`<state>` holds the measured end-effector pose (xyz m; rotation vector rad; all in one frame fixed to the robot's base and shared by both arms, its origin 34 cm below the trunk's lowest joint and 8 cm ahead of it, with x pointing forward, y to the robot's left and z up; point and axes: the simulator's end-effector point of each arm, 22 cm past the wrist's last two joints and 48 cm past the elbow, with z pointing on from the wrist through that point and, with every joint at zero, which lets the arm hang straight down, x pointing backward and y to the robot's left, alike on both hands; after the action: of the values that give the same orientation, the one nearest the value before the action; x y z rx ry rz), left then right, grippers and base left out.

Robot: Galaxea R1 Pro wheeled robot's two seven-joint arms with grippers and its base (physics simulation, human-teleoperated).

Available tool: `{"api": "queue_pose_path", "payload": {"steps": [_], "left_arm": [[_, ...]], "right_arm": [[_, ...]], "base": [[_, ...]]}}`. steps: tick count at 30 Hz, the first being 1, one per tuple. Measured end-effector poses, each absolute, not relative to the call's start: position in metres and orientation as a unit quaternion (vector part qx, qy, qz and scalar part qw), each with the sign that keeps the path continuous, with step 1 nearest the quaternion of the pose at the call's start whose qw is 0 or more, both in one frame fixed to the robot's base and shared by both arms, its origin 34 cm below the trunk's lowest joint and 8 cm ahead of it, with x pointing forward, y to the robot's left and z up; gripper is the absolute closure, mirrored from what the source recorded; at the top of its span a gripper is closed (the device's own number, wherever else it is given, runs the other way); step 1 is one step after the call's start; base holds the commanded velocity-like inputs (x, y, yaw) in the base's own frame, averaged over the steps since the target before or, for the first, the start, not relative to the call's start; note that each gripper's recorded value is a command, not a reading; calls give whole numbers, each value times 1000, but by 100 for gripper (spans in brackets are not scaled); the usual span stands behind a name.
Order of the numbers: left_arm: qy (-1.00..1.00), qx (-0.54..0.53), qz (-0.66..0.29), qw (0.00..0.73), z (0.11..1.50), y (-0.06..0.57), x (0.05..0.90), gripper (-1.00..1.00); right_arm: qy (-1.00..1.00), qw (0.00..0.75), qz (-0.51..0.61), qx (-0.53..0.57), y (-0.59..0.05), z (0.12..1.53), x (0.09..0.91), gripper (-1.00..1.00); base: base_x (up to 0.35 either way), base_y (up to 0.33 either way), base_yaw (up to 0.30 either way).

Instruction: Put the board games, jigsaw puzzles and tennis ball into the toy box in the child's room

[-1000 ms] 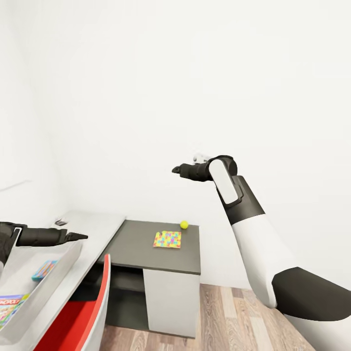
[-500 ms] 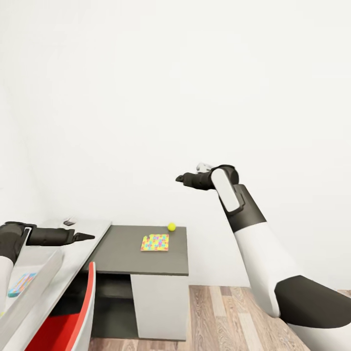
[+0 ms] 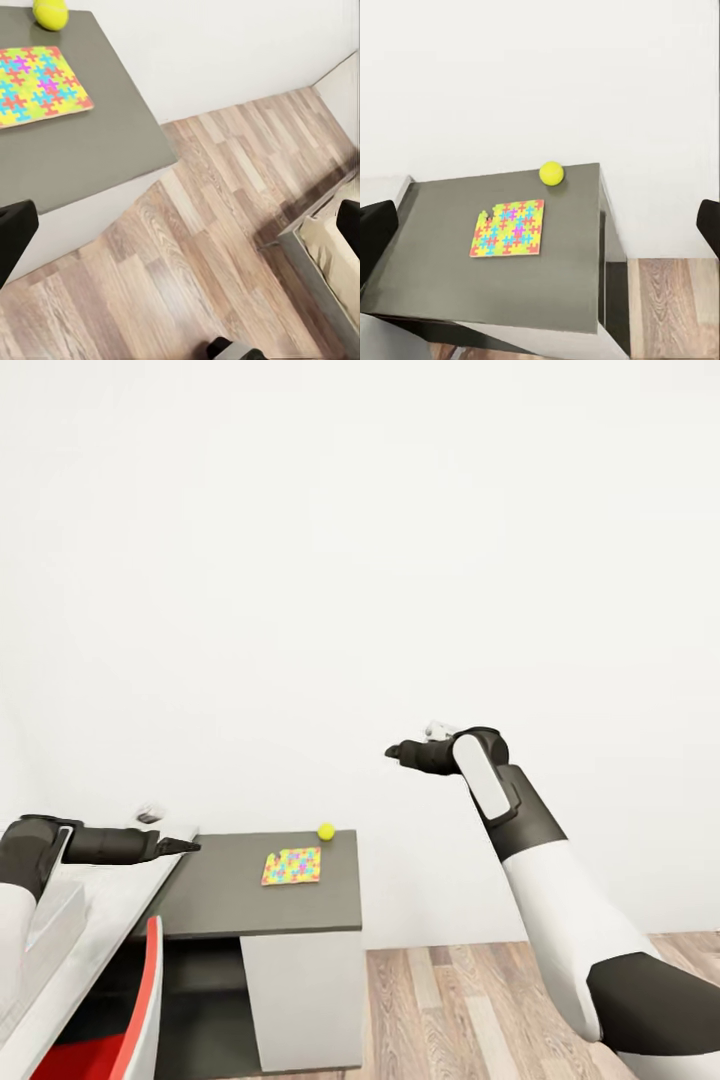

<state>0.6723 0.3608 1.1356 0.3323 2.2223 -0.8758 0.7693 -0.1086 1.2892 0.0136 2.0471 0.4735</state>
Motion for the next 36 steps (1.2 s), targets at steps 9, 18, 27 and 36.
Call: {"api": "queue_pose_path", "payload": {"steps": [9,18,27,36], "left_arm": [[864,132,-327,358,1132,343,680,-100],[863,136,-327,360,1133,327,684,-100],[878,129,-282,365,1114,283,709,-100],[892,117,-248,360,1091,261,717,-100]], "right_arm": [[849,492,191,11,-117,1280,765,-100],[854,485,186,17,-123,1271,764,-100],[854,486,183,37,-130,1262,770,-100],[868,463,171,58,-145,1218,766,-100]], "base": [[0,0,-203],[0,0,-203],[0,0,-201],[0,0,-116]]}}
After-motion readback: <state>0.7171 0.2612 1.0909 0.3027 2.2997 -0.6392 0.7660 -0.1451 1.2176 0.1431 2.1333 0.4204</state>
